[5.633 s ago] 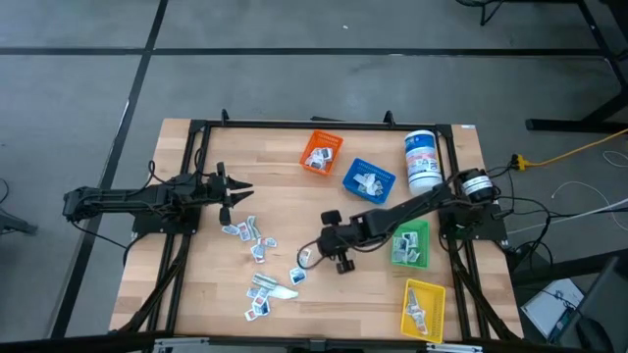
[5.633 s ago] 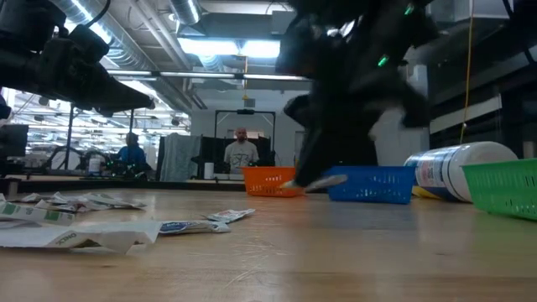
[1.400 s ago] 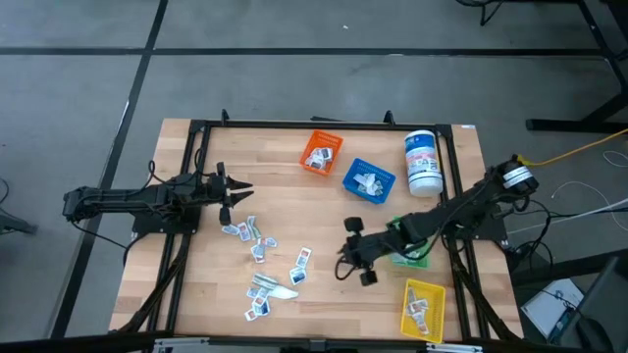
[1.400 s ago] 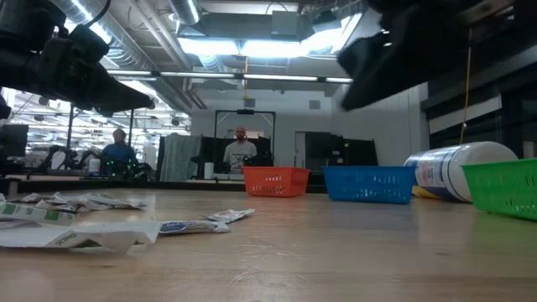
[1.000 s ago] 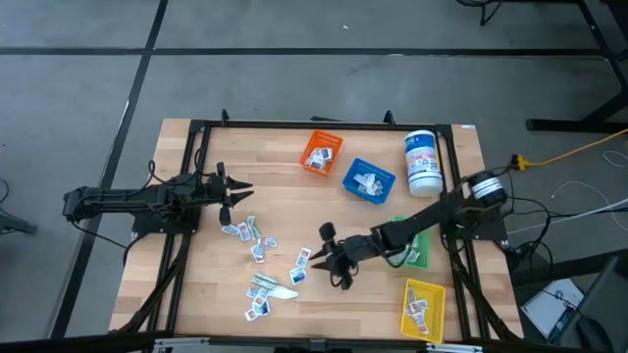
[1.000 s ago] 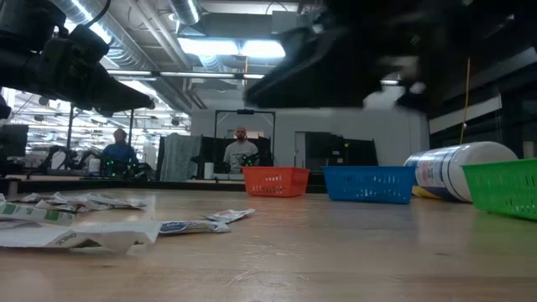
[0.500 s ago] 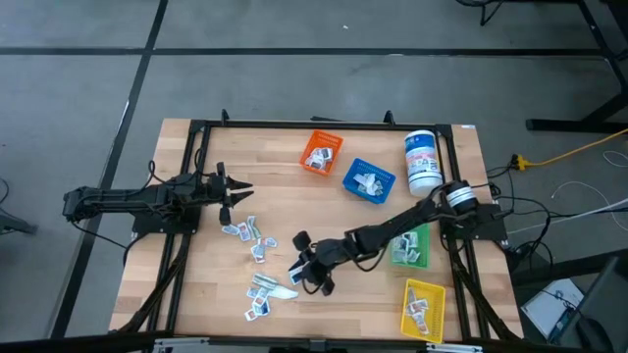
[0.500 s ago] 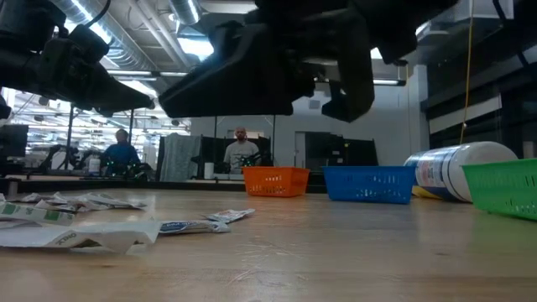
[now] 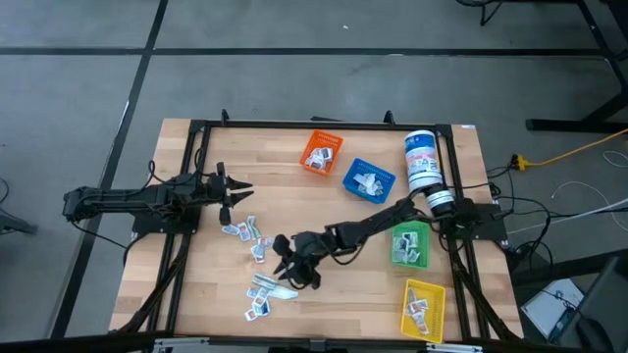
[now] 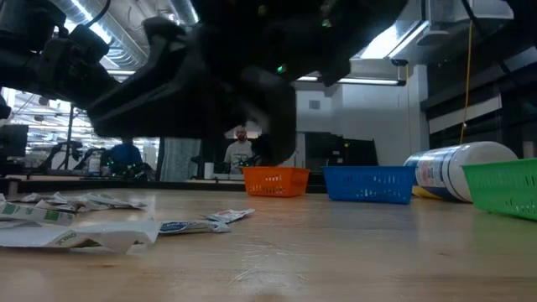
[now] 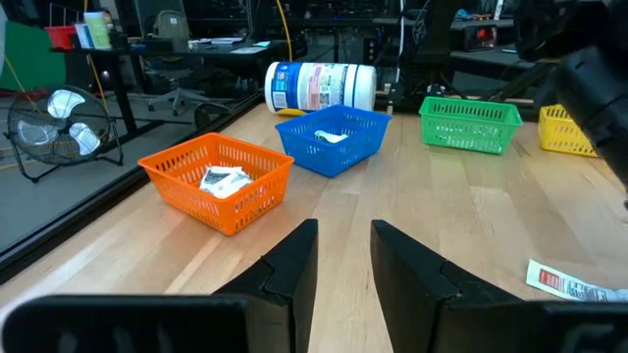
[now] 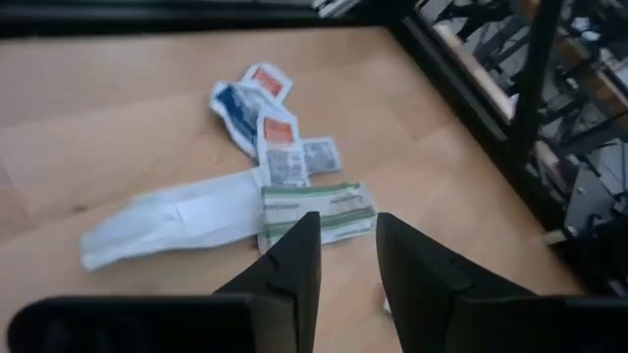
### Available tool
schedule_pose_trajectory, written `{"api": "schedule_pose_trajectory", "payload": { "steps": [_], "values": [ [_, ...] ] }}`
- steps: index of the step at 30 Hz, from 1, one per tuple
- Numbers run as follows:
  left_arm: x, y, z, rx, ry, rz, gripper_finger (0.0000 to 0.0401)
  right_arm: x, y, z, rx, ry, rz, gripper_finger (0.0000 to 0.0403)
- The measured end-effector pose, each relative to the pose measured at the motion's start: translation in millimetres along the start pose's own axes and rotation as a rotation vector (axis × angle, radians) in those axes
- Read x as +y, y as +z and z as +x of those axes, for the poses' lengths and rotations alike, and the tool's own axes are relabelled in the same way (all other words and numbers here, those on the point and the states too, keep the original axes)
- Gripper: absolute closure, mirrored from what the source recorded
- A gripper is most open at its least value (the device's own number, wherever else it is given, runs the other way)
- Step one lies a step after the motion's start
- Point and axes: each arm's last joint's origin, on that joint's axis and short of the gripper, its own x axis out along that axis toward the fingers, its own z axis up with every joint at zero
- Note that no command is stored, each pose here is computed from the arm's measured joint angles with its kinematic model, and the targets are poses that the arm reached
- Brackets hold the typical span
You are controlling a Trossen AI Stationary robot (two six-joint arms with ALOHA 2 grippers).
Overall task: Pick & Place First Aid Supplies
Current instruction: Put the green bandage pack into the blue basket
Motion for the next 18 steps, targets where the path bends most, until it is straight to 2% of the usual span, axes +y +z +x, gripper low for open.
{"api": "schedule_pose_trajectory", "payload": {
  "steps": [3,9,18],
  "values": [
    [0,0,0,0.0,0.0,0.0,0.031,-5,-4,9,0.026,0.028,0.007,0.0301],
    [0,0,0,-0.001,0.0,0.0,0.0309,-10,-2,15,0.14,0.166,0.044,0.0301],
    [0,0,0,0.0,0.0,0.0,0.0308,-6,1,27,0.126,0.217,0.037,0.0301]
  ]
}}
